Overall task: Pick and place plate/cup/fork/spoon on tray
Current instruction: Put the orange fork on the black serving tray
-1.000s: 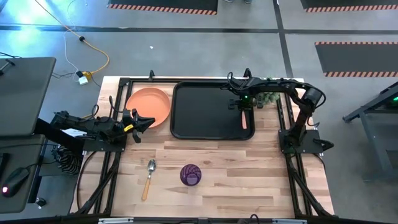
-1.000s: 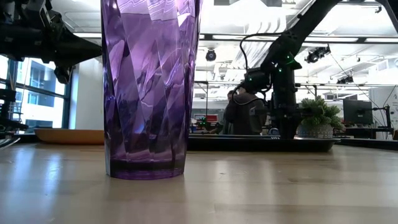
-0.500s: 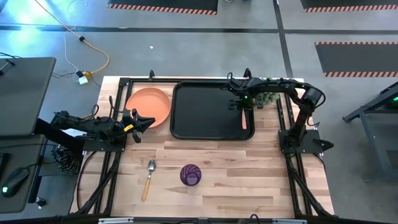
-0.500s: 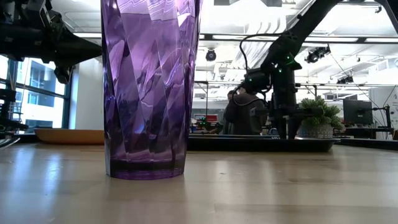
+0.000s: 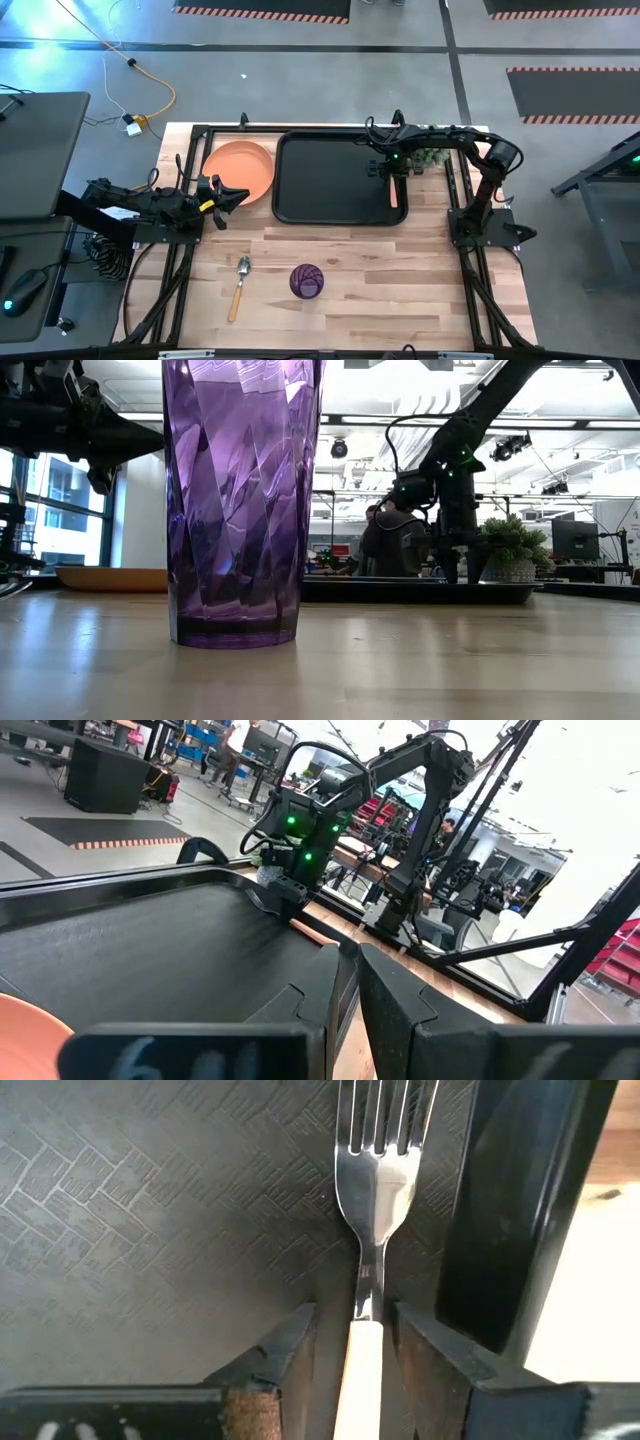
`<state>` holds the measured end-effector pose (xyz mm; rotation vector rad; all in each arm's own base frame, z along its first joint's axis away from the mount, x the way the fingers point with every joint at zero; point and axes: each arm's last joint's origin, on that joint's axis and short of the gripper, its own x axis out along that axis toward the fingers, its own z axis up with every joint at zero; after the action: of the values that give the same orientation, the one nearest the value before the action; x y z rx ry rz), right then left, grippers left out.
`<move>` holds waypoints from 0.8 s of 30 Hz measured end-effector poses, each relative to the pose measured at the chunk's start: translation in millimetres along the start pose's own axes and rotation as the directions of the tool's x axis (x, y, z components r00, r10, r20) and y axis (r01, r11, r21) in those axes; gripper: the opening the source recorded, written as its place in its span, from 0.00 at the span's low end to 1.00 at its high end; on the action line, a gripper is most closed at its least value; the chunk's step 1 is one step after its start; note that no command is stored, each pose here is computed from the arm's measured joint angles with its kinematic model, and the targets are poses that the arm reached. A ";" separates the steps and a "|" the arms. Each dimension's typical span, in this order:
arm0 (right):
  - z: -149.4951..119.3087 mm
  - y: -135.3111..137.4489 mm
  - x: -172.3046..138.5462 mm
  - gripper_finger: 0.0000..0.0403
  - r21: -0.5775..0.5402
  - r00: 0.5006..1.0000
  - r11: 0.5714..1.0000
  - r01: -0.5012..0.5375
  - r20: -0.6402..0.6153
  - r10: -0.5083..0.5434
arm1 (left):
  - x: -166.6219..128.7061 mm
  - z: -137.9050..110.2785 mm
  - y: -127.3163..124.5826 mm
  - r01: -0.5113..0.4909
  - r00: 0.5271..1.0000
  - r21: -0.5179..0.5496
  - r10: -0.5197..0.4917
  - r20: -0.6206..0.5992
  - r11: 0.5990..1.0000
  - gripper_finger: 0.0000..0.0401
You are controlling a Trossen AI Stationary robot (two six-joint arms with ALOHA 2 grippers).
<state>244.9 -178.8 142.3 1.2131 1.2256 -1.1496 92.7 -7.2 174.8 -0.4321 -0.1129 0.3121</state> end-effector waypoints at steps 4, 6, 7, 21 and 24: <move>-0.3 -0.1 0.0 0.32 0.001 1.000 1.000 -0.001 -0.006 0.001 | 0.0 0.0 0.0 0.000 1.000 0.000 0.000 0.000 1.000 0.08; -0.4 -0.1 0.0 0.32 0.001 1.000 1.000 -0.003 -0.010 0.003 | 0.0 0.0 0.0 0.000 1.000 0.000 0.000 0.000 1.000 0.08; -0.5 -0.1 0.0 0.32 0.001 1.000 1.000 -0.003 -0.010 0.003 | 0.0 0.0 0.0 0.000 1.000 0.000 0.000 0.000 1.000 0.08; -4.8 -4.7 -23.1 0.32 -0.005 0.998 0.999 -0.039 0.041 0.039 | 0.0 0.0 0.0 -0.001 1.000 0.000 0.001 0.000 1.000 0.08; -6.1 -5.9 -27.6 0.32 -0.007 0.998 0.999 -0.046 0.045 0.047 | 0.0 0.0 0.0 -0.001 1.000 0.000 0.001 0.000 1.000 0.08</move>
<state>238.0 -173.7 169.9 1.1995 1.1607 -1.1324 92.7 -7.1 174.8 -0.4323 -0.1128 0.3129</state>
